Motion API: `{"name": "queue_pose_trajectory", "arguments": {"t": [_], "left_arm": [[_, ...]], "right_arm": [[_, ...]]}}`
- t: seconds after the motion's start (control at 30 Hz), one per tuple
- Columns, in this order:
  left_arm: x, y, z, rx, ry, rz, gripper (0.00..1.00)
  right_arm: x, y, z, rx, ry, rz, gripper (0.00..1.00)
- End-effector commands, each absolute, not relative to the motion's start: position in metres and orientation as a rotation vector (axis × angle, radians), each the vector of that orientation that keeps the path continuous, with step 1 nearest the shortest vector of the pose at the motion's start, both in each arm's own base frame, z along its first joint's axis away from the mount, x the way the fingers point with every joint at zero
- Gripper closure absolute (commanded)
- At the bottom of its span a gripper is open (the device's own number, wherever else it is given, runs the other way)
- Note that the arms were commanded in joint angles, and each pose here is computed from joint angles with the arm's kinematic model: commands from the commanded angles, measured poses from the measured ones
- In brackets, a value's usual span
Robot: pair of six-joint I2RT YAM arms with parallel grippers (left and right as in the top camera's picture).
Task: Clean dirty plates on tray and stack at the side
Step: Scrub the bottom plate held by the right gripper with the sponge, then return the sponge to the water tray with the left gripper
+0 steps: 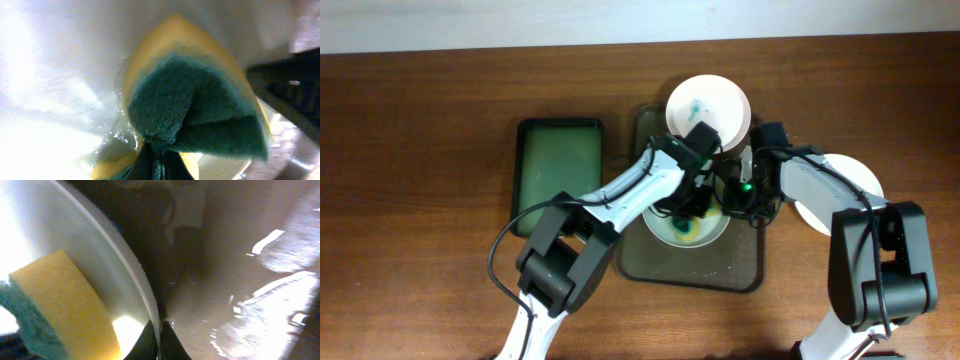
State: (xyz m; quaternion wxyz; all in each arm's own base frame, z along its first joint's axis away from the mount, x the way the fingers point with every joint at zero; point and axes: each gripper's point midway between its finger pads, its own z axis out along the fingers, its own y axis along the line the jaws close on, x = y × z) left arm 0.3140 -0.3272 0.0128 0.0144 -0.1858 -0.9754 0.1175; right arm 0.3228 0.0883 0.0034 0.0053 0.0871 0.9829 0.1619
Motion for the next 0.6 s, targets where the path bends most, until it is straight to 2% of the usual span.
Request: {"name": "queue_pose_trajectory", "arguments": {"t": [0.0, 0.1, 0.23, 0.33, 0.43, 0.5, 0.57], "left_arm": [[0.372, -0.218, 0.012, -0.43, -3.222, -0.368, 1.0], [0.384, -0.2, 0.037, -0.346, -3.282, -0.502, 1.0], [0.38, -0.226, 0.073, -0.299, -3.343, -0.195, 1.0], [0.379, -0.228, 0.127, -0.265, -3.431, 0.003, 1.0], [0.381, -0.192, 0.179, -0.146, -3.523, 0.024, 1.0], [0.381, -0.167, 0.187, -0.065, -3.522, -0.039, 1.0], [0.375, -0.137, 0.175, 0.022, -3.449, -0.12, 1.0]], "right_arm": [[0.32, 0.08, -0.006, 0.279, 3.103, 0.412, 0.96], [0.32, 0.08, -0.006, 0.279, 3.103, 0.412, 0.96], [0.319, 0.08, -0.006, 0.28, 3.107, 0.411, 0.96], [0.317, 0.079, -0.007, 0.278, 3.118, 0.41, 0.96], [0.315, 0.079, -0.007, 0.278, 3.125, 0.408, 0.96], [0.315, 0.079, -0.007, 0.278, 3.125, 0.408, 0.96], [0.315, 0.079, -0.007, 0.242, 3.125, 0.408, 0.96]]}}
